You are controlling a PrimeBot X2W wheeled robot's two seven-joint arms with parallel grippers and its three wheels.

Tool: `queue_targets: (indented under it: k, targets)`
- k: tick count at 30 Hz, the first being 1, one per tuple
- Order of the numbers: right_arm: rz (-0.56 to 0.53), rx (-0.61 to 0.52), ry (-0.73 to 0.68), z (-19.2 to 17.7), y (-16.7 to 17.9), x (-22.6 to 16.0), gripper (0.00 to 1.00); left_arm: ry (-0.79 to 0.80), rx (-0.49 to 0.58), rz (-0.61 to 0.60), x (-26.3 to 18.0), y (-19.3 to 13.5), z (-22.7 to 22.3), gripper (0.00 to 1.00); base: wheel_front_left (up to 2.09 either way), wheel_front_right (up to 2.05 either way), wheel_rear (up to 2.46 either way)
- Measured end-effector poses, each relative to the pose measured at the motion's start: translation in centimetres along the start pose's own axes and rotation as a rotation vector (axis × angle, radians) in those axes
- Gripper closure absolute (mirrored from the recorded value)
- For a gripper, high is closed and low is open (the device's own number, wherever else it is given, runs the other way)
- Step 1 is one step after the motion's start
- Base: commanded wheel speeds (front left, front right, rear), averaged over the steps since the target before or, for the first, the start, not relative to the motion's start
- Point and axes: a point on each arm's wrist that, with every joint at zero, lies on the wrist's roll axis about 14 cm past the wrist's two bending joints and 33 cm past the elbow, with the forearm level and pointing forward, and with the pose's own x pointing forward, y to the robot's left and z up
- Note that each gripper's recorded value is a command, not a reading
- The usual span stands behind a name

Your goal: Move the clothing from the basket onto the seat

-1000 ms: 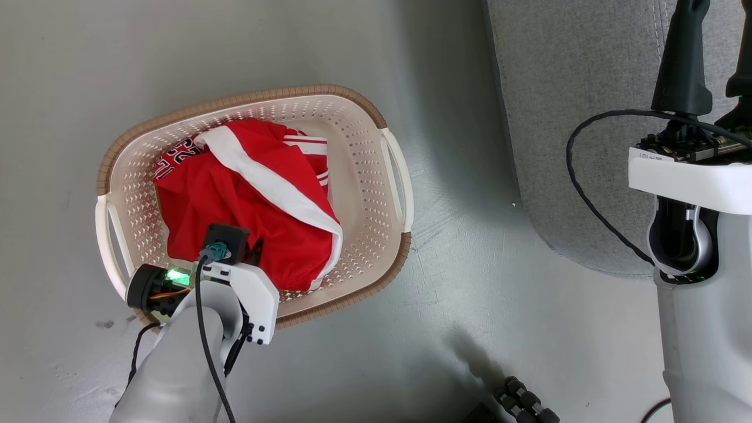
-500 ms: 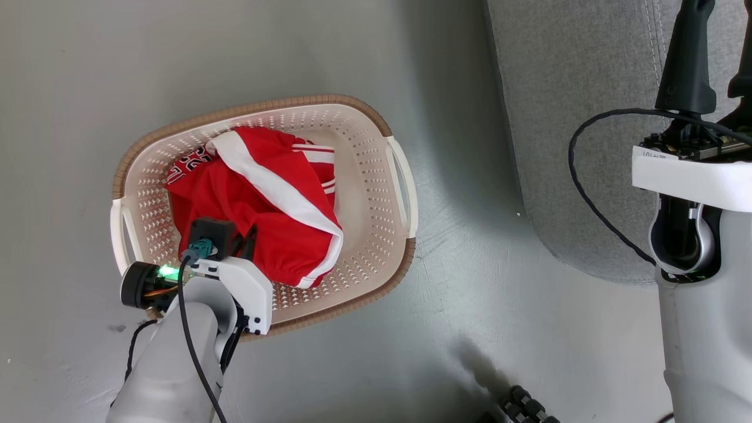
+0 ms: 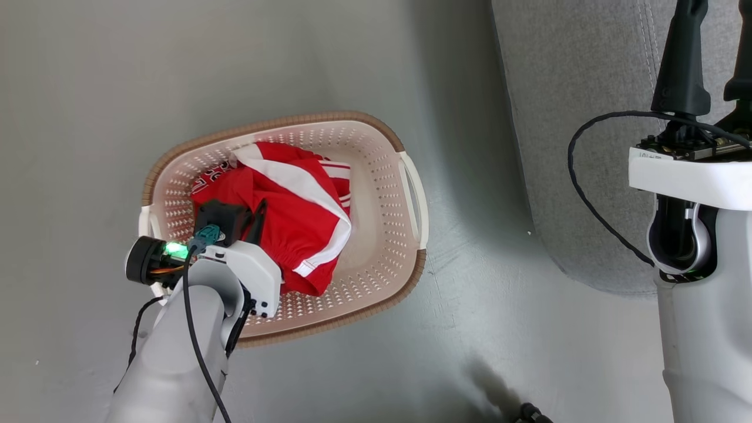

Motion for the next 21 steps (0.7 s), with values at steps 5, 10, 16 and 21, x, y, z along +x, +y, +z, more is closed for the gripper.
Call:
queue_targets:
  k: [5, 10, 16, 21]
  targets:
    - [0.019, -0.005, -0.012, 0.6, 0.7, 0.1, 0.0, -0.054, 0.002, 0.015, -0.5, 0.4, 1.9, 1.0, 0.0, 0.0, 0.0]
    - [0.039, -0.003, -0.026, 1.3, 1.6, 0.2, 0.0, -0.166, 0.008, 0.028, -1.3, 0.7, 5.6, 1.0, 0.0, 0.0, 0.0]
    - [0.058, 0.002, -0.042, 2.1, 2.5, 0.2, 0.0, -0.259, 0.018, 0.043, -2.9, 0.9, 8.4, 1.0, 0.0, 0.0, 0.0]
    - [0.076, 0.001, -0.066, 3.1, 3.3, 0.3, 0.0, -0.307, 0.02, 0.057, -4.6, 0.9, 9.5, 1.0, 0.0, 0.0, 0.0]
